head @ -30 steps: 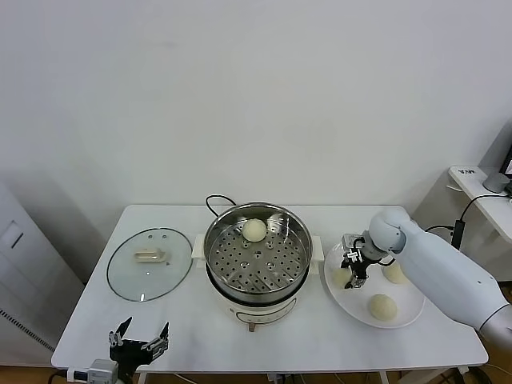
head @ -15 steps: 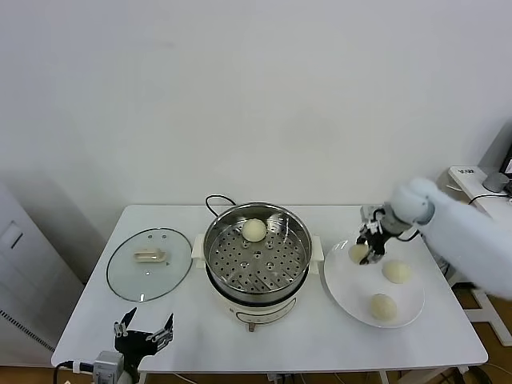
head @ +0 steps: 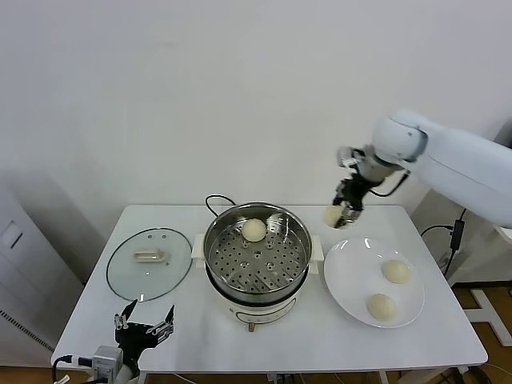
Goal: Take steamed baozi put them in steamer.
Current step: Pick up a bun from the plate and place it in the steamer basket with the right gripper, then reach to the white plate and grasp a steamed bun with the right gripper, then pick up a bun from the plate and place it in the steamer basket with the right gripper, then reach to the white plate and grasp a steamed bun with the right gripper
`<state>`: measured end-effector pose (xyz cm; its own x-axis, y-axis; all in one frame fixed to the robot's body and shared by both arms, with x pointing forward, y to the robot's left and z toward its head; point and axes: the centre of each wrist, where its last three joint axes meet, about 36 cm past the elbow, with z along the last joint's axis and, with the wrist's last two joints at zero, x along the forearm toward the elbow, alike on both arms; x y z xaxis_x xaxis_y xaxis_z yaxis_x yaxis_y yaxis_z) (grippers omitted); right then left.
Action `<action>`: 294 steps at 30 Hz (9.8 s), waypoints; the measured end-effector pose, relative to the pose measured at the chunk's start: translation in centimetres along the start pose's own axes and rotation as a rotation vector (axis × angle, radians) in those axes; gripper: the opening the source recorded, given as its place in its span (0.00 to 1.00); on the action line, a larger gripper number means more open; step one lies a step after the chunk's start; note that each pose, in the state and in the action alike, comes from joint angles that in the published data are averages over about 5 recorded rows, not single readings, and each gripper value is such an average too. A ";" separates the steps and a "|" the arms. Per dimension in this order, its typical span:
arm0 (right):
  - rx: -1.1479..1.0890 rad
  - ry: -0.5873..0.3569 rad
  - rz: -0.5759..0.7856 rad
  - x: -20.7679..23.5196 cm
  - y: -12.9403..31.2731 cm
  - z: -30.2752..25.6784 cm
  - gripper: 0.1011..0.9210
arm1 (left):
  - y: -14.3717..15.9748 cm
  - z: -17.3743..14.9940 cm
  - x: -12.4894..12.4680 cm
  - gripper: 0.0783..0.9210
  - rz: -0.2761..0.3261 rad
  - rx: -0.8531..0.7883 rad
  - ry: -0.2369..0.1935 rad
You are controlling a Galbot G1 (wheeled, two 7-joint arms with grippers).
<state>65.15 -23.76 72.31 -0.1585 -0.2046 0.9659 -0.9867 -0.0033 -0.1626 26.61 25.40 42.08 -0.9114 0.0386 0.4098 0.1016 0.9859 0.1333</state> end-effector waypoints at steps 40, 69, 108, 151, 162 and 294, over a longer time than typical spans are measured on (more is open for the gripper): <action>0.152 0.076 -0.141 -17.1 2.1 -26.4 0.52 | -0.4 -1.1 -0.1 0.88 0.029 0.044 -0.049; 0.041 0.081 -0.039 -3.0 0.8 -11.4 0.88 | -0.6 -1.2 0.5 0.88 0.041 0.064 -0.035; 0.180 0.140 -0.199 -14.6 9.1 16.8 0.88 | 0.4 0.6 1.0 0.88 0.021 0.043 0.049; 0.087 0.167 -0.162 -21.1 12.0 19.3 0.88 | 0.3 1.5 0.4 0.88 0.024 0.042 0.072; 0.061 0.173 -0.154 -21.0 12.0 19.8 0.65 | 0.2 1.5 0.4 0.88 0.026 0.043 0.071; 0.153 0.132 0.054 -6.0 0.3 19.2 0.88 | 0.2 0.2 -0.2 0.88 0.055 0.128 0.009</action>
<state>66.49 -41.32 62.60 -0.2245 -0.0781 0.9713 -0.9612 -0.1461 -0.2339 26.75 25.59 41.80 -0.9023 0.0924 0.4211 0.0993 0.9950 -0.0057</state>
